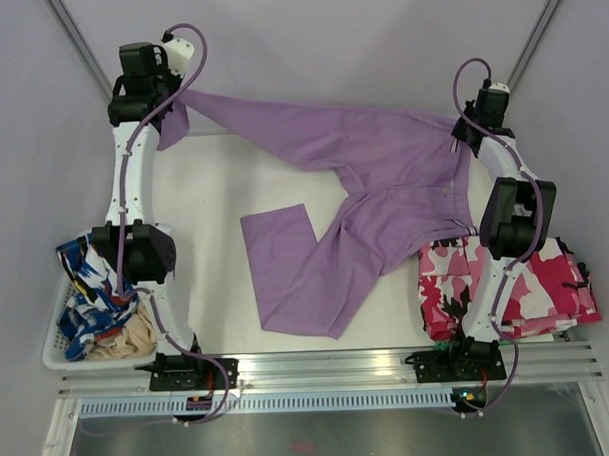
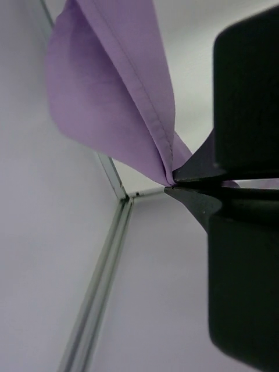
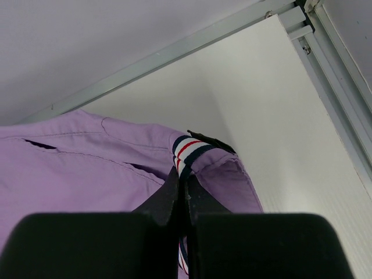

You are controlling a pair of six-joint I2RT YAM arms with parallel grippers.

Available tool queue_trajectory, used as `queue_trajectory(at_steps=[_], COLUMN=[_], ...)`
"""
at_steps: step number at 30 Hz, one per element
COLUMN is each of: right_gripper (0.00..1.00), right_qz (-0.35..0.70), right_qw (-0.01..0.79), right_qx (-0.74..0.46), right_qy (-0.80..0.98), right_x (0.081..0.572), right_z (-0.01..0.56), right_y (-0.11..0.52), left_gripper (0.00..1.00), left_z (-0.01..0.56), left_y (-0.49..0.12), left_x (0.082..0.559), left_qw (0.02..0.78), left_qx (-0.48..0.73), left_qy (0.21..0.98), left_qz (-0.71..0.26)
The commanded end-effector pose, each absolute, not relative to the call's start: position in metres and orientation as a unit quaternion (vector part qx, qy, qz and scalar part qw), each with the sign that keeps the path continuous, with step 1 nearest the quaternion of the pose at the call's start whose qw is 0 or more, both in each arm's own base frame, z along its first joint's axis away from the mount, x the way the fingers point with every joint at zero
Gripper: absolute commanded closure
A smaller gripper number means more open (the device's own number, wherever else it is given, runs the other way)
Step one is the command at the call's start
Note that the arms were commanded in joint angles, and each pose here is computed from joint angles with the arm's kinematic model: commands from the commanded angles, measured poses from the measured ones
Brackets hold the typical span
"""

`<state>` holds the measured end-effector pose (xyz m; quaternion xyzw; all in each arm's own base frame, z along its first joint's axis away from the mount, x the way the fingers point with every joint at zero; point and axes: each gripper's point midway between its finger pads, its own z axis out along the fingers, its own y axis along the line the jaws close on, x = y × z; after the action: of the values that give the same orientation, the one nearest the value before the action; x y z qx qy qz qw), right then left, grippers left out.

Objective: Fold and stack the trousers
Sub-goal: Flatten the trousers out

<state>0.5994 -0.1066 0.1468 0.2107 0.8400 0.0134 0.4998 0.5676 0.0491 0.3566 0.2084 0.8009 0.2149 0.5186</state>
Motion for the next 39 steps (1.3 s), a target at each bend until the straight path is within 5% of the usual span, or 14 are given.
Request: queue_trajectory(at_steps=[1,6,10,19,27,33,39], right_gripper=[1.00,1.00,1.00,1.00,1.00,1.00,1.00], right_qz=[0.007,0.009,0.011,0.068,0.057,0.040,0.055], right_qw=[0.525,0.518,0.513,0.581,0.578,0.557,0.535], right_qx=[0.212,0.216,0.216,0.181,0.188,0.232,0.247], right_qy=[0.824,0.828,0.831,0.791,0.792,0.796,0.806], right_x=[0.598,0.596,0.591,0.579,0.555,0.560,0.584], right_z=[0.180,0.178,0.174,0.232,0.239,0.220,0.198], right_y=[-0.114,-0.113,-0.112,-0.089,-0.089,-0.108,-0.113], left_gripper=[0.98,0.98,0.98,0.98,0.98,0.98,0.98], left_z=[0.328,0.248,0.186,0.293,0.319,0.281,0.161], left_y=[0.044,0.059,0.061,0.074,0.063,0.055,0.037], left_x=[0.562,0.570,0.533,0.494,0.427,0.490,0.555], left_qw=[0.501,0.428,0.327,0.438,0.434,0.431,0.361], left_qx=[0.286,0.230,0.188,0.216,0.303,0.323,0.266], left_qy=[0.809,0.872,0.926,0.870,0.843,0.843,0.882], left_qz=[0.117,0.053,0.016,0.072,0.099,0.003,-0.143])
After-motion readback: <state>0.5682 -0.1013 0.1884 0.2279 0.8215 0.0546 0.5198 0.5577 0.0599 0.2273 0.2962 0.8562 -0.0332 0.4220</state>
